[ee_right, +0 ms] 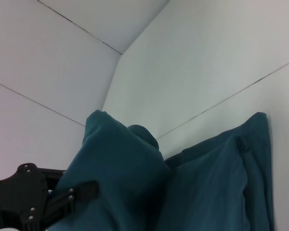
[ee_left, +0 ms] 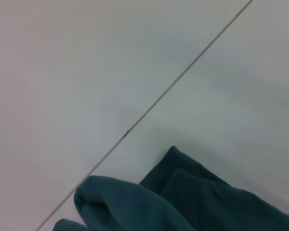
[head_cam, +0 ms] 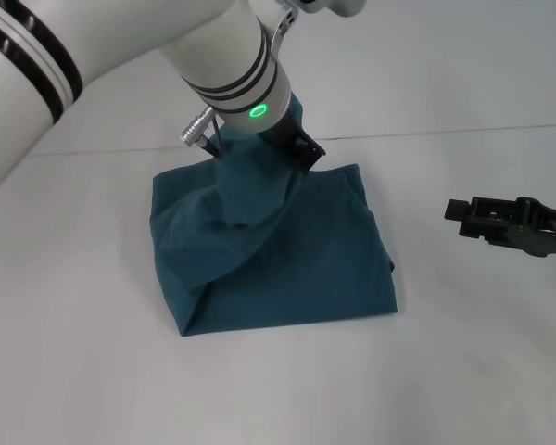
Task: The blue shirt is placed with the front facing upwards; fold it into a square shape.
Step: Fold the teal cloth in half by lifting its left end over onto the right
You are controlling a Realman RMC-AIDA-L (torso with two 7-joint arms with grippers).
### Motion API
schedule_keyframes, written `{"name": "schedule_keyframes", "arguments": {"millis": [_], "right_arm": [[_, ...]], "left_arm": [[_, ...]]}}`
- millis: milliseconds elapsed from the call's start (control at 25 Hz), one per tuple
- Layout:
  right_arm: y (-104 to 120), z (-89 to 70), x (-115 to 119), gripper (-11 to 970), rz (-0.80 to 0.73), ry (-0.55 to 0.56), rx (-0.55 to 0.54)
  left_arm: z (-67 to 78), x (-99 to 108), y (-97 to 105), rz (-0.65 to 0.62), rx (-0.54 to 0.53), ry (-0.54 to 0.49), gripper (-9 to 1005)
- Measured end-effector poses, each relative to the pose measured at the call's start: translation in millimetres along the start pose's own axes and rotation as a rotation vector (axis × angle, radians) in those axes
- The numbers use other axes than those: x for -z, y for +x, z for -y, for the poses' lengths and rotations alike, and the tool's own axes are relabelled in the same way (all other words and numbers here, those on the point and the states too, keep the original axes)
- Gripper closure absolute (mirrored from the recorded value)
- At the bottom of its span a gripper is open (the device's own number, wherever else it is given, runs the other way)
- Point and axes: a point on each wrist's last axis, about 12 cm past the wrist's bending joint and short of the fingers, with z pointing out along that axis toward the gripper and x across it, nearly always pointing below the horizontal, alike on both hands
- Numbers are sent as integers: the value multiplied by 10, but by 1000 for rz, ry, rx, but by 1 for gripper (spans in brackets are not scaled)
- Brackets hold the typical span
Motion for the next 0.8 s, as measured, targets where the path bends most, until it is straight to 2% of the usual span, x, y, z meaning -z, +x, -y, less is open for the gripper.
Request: {"name": "schedule_keyframes", "arguments": {"millis": [400, 800], "right_arm": [[0, 0, 0, 338, 0, 0, 0], [-10, 13, 5, 338, 5, 11, 1]], "left_arm": [[-3, -44, -16, 9, 1, -2, 903], [7, 75, -135, 95, -12, -13, 833]]}}
